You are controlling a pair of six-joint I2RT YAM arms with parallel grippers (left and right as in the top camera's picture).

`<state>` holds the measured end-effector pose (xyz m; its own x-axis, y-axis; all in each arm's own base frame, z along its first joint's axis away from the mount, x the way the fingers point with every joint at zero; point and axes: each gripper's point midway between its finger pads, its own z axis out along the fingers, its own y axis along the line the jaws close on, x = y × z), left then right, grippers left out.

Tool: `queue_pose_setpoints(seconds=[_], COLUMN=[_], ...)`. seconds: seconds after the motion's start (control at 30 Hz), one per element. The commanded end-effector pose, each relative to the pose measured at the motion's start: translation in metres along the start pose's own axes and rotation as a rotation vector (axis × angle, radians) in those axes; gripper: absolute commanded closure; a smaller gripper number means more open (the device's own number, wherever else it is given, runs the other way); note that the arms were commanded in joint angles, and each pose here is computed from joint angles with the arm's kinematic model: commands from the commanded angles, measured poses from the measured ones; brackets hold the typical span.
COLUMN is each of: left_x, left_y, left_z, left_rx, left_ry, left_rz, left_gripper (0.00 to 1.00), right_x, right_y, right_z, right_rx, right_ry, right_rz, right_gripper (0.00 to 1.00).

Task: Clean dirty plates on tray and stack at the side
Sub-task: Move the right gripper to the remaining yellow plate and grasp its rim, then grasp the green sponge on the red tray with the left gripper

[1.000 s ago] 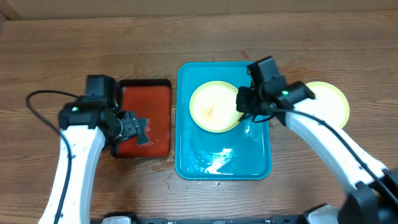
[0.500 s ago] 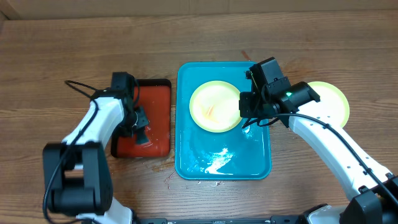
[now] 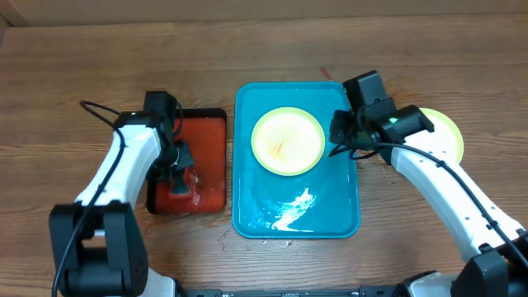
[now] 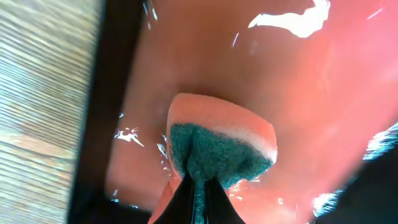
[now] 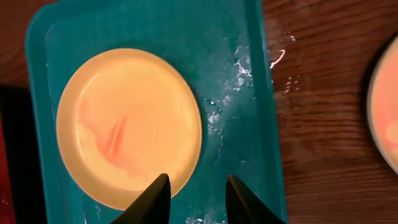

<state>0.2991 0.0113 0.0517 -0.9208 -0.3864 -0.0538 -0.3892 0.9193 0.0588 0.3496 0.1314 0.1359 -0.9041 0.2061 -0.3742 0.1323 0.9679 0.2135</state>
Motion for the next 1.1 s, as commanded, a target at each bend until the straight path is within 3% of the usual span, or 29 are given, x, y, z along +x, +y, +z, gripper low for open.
queue_pose_setpoints(seconds=[0.0, 0.13, 0.23, 0.37, 0.67, 0.77, 1.07], left_x=[-0.011, -0.007, -0.005, 0.0, -0.007, -0.001, 0.002], left_y=[0.002, 0.003, -0.002, -0.001, -0.015, -0.03, -0.027], left_z=[-0.017, -0.001, 0.024, 0.036, 0.036, 0.035, 0.019], left_rx=[-0.016, -0.023, -0.002, -0.012, 0.055, 0.14, 0.119], left_ry=[-0.072, -0.056, -0.054, -0.034, -0.057, -0.026, 0.017], left_rz=[0.016, 0.018, 0.02, 0.033, 0.093, 0.1, 0.108], left_gripper=[0.96, 0.96, 0.96, 0.96, 0.96, 0.96, 0.96], right_x=[-0.007, -0.009, -0.003, 0.005, 0.021, 0.027, 0.032], right_y=[-0.013, -0.017, -0.009, -0.017, 0.006, 0.006, 0.003], right_z=[-0.001, 0.002, 0.013, 0.03, 0.078, 0.1, 0.116], right_rx=[0.037, 0.042, -0.011, 0.017, -0.126, -0.109, -0.094], right_ry=[-0.016, -0.018, -0.003, 0.015, 0.085, 0.111, 0.128], right_rz=[0.051, 0.049, -0.084, -0.134, -0.185, -0.193, -0.191], right_gripper=[0.68, 0.68, 0.68, 0.64, 0.63, 0.63, 0.7])
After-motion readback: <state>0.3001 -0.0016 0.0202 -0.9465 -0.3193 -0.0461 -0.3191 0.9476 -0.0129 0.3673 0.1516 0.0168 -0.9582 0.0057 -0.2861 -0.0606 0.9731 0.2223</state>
